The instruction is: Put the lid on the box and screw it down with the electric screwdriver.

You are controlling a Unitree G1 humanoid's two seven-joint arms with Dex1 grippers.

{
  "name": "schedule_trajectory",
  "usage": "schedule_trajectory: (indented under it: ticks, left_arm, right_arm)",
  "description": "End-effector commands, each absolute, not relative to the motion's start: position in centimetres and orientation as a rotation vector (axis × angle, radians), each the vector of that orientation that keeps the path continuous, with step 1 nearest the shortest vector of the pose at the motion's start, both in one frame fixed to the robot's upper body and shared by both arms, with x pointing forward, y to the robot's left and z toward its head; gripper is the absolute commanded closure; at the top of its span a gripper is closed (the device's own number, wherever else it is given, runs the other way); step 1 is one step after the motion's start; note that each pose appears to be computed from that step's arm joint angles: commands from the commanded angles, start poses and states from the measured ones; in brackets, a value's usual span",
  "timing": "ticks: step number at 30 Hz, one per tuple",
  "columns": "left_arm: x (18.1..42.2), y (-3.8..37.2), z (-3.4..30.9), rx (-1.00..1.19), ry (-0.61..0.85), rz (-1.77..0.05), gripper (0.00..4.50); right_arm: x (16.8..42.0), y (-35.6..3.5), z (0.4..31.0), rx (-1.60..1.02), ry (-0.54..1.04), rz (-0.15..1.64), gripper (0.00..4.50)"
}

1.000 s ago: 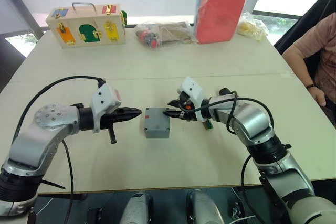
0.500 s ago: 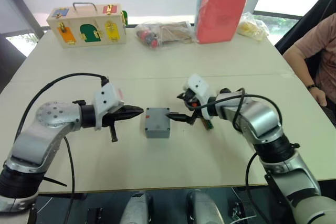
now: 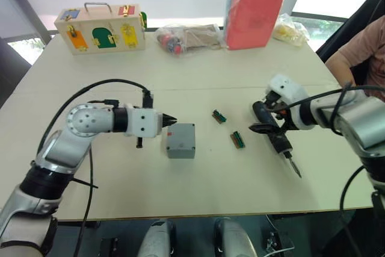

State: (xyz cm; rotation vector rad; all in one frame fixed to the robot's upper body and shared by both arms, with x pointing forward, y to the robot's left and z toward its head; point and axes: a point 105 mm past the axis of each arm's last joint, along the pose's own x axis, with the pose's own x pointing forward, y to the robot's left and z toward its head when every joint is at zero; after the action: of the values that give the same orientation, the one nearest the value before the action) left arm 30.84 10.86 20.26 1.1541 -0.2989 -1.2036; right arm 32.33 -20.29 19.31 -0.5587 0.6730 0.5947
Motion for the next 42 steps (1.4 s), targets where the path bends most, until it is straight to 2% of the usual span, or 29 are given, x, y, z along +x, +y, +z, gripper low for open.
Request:
schedule_trajectory:
  ticks: [1,4,8,14,17,23,35,42]
  left_arm:
    - [31.2,10.0,21.5,1.232,-0.394,-1.214,4.5]
    - [31.5,9.7,21.8,1.258,-0.426,-1.23,4.5]
    - [31.8,7.8,22.1,1.248,-0.505,-1.282,4.5]
    - [31.5,6.6,23.5,1.083,-0.56,-1.329,4.5]
    - [31.0,6.1,24.4,0.963,-0.57,-1.363,4.5]
    - [30.4,5.7,25.2,0.866,-0.55,-1.404,4.5]
    - [28.9,6.4,25.9,0.655,-0.448,-1.448,4.5]
    - [27.4,6.7,26.1,0.489,-0.347,-1.515,4.5]
  right_arm:
    - [32.5,-22.4,20.3,-0.592,0.688,0.533,0.02]
    - [32.9,-23.5,20.5,-0.579,0.718,0.48,0.02]
    - [33.4,-27.7,20.1,-0.506,0.819,0.322,0.02]
    - [33.6,-30.0,19.7,-0.48,0.893,0.246,0.02]
    - [33.8,-30.0,19.2,-0.468,0.925,0.256,0.02]
    - [34.4,-28.7,18.5,-0.384,0.978,0.299,0.02]
    - [34.3,-25.1,20.0,-0.307,1.019,0.401,0.02]
    - [33.6,-24.4,18.1,-0.3,1.102,0.396,0.02]
